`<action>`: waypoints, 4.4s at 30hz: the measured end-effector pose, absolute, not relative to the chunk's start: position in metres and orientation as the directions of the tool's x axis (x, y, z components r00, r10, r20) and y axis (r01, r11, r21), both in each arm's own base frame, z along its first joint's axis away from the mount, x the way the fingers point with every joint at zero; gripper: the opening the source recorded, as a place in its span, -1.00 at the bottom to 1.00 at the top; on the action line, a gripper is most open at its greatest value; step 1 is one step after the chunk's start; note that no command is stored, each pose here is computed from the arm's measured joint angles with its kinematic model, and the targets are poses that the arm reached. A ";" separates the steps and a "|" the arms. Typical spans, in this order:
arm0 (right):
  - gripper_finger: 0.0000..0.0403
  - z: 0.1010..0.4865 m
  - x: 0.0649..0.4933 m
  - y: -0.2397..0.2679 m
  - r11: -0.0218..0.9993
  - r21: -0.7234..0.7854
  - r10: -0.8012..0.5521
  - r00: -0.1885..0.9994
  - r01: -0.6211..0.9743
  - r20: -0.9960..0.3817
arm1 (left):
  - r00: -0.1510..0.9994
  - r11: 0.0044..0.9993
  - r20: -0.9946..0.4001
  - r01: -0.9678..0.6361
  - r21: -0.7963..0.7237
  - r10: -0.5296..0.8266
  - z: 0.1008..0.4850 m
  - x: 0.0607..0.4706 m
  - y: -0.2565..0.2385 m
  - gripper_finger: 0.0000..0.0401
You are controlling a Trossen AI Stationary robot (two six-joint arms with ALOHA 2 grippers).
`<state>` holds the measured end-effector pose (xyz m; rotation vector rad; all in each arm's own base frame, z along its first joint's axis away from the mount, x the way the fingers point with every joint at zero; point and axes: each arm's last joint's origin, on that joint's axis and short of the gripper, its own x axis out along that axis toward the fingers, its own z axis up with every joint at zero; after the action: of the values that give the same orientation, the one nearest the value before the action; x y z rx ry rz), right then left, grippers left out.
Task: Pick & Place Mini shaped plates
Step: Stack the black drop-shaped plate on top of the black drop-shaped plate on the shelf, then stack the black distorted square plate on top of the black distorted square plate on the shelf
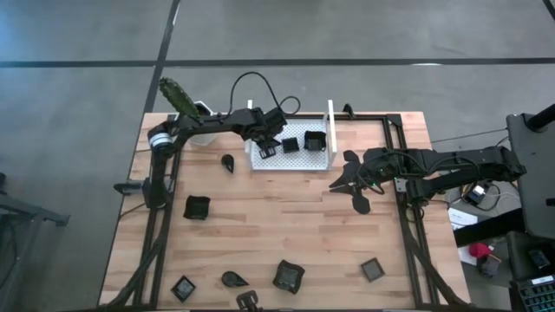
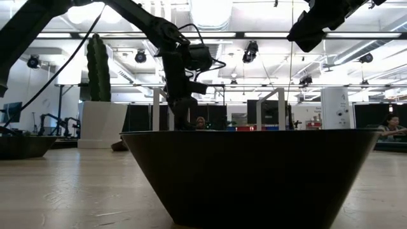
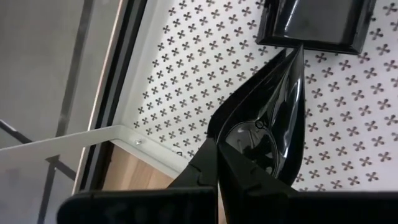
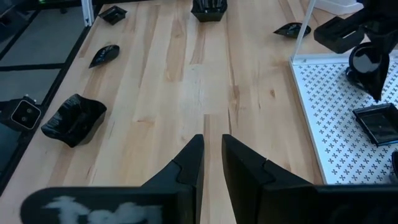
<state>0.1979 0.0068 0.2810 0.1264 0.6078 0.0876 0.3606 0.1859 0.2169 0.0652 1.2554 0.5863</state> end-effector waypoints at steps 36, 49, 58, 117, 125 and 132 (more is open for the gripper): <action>-0.74 0.281 0.198 0.007 0.988 0.144 0.120 0.817 -0.045 -0.563 | 0.191 0.847 -0.878 -0.414 0.333 0.438 0.216 0.360 0.189 -0.72; -0.74 0.281 0.198 0.007 0.989 0.144 0.120 0.818 -0.045 -0.563 | 0.240 0.853 -0.861 -0.404 0.331 0.448 0.239 0.366 0.182 -0.72; -0.74 0.281 0.198 0.007 0.989 0.144 0.120 0.815 -0.045 -0.568 | 0.426 0.901 -0.796 -0.260 0.346 0.429 0.294 0.374 0.105 -0.82; -0.74 0.280 0.197 0.007 0.990 0.129 0.121 0.811 -0.057 -0.573 | -0.090 0.460 -0.960 -0.863 0.209 0.266 0.212 0.217 -0.103 -0.58; -0.74 0.280 0.197 0.007 0.989 0.136 0.120 0.811 -0.051 -0.573 | -0.095 0.426 -0.959 -0.881 0.206 0.268 0.192 0.212 -0.099 -0.47; -0.74 0.280 0.197 0.007 0.989 0.136 0.121 0.814 -0.051 -0.569 | -0.099 0.417 -0.958 -0.885 0.208 0.268 0.182 0.209 -0.096 -0.47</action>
<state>0.1974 0.0069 0.2805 0.1165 0.6142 0.0919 0.2092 -0.0961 0.1820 -0.6187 1.3239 1.0791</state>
